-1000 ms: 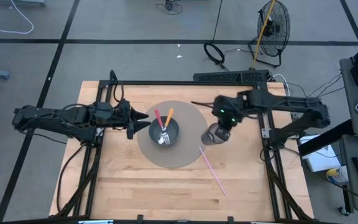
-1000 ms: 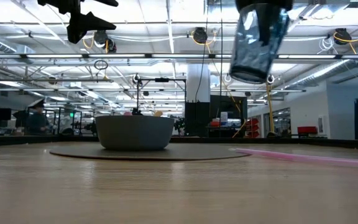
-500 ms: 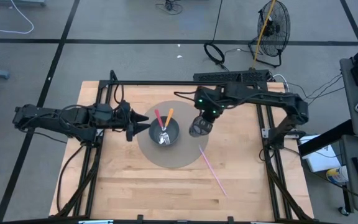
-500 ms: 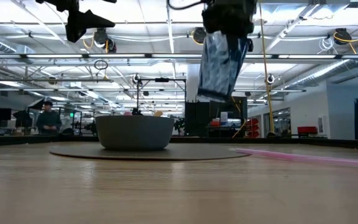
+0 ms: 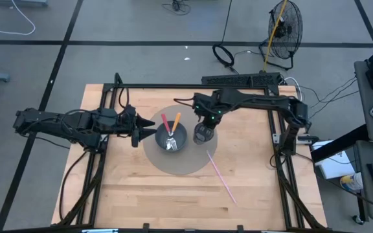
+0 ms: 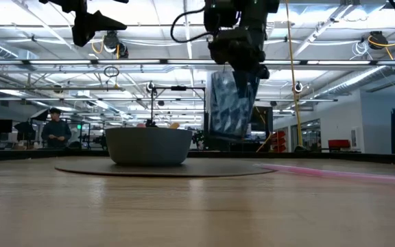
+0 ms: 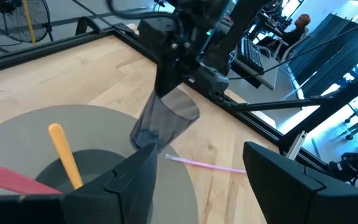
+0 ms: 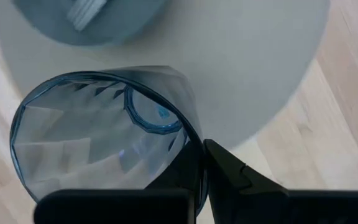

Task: Pick & Place Utensil
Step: Put the blue cup on the mat to the right of the gray bowl

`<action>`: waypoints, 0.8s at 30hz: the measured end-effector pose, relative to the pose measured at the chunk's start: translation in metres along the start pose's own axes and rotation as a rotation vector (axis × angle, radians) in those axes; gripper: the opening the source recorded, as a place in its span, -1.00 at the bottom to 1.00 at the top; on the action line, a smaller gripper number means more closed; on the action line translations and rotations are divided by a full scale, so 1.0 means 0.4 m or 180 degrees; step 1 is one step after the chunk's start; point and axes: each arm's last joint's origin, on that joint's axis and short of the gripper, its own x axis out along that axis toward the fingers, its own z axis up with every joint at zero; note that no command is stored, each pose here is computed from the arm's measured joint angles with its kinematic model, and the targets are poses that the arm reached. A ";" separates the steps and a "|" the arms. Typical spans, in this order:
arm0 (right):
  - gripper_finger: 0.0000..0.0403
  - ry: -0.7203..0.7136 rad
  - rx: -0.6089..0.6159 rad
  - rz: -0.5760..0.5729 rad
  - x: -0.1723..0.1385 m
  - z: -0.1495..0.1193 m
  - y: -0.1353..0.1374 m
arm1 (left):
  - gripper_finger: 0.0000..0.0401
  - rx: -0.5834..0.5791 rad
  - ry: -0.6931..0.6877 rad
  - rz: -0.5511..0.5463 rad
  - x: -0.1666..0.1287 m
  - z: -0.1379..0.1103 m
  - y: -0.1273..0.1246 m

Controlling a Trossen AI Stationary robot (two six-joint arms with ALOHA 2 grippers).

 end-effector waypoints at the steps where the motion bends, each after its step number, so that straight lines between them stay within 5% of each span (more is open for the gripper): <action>1: -0.96 0.0021 0.0032 -0.0009 0.005 0.002 -0.003 | 0.21 -0.0001 -0.0001 0.0000 0.000 0.000 0.000; 24: -0.96 -0.0117 0.0237 0.0011 0.003 0.016 -0.015 | 0.21 -0.0019 0.0024 -0.0041 -0.001 -0.004 -0.006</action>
